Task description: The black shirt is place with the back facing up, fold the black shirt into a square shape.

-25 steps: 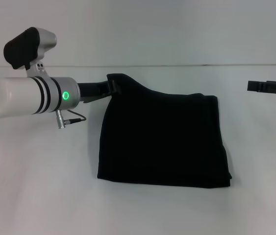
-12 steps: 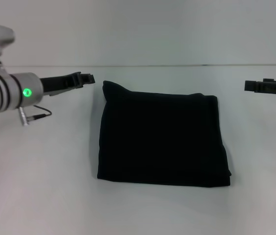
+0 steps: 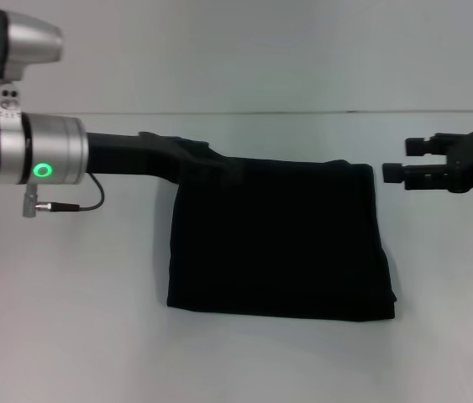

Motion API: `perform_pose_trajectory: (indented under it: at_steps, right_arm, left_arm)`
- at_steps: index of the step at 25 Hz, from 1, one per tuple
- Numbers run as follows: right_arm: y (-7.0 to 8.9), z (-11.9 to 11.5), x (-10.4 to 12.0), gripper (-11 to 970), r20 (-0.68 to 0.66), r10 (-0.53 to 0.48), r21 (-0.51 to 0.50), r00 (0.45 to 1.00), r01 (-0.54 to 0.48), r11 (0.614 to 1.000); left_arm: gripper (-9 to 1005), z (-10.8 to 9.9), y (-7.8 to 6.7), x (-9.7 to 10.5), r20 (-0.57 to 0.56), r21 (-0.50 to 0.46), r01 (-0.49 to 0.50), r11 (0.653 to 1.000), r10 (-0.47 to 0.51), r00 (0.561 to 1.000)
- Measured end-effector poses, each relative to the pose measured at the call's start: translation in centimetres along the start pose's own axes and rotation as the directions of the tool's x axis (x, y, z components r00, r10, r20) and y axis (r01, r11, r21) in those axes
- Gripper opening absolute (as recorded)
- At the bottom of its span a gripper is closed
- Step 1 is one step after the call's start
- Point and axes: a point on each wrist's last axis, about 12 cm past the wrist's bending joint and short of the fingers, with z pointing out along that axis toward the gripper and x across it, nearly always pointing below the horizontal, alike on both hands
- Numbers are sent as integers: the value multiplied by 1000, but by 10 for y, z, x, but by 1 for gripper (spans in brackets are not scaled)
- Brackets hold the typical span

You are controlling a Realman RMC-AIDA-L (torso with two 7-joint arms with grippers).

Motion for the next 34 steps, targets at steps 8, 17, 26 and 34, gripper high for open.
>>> perform_pose_trajectory:
  at_steps: [8,17,26,34]
  right_arm:
    - [13,22,-3,719,-102,-56,-72,993,49,996]
    - [14,27,-5,392,-149,-74,-74,986,63,995]
    - [13,31,-7,36,-159,-86,-56,983,78,995]
    - [10,30,-7,-1,-154,-52,-30,987,48,998]
  left_arm:
    - [917,15,-1,-4,-107,-28,-177,984,173,979]
    - [953,26,-8,-2,-204,-17,-257,966,248,947]
    - [948,28,-12,-1,-202,-5,-258,966,252,946]
    - [948,26,-12,-1,-194,-10,-248,969,242,951]
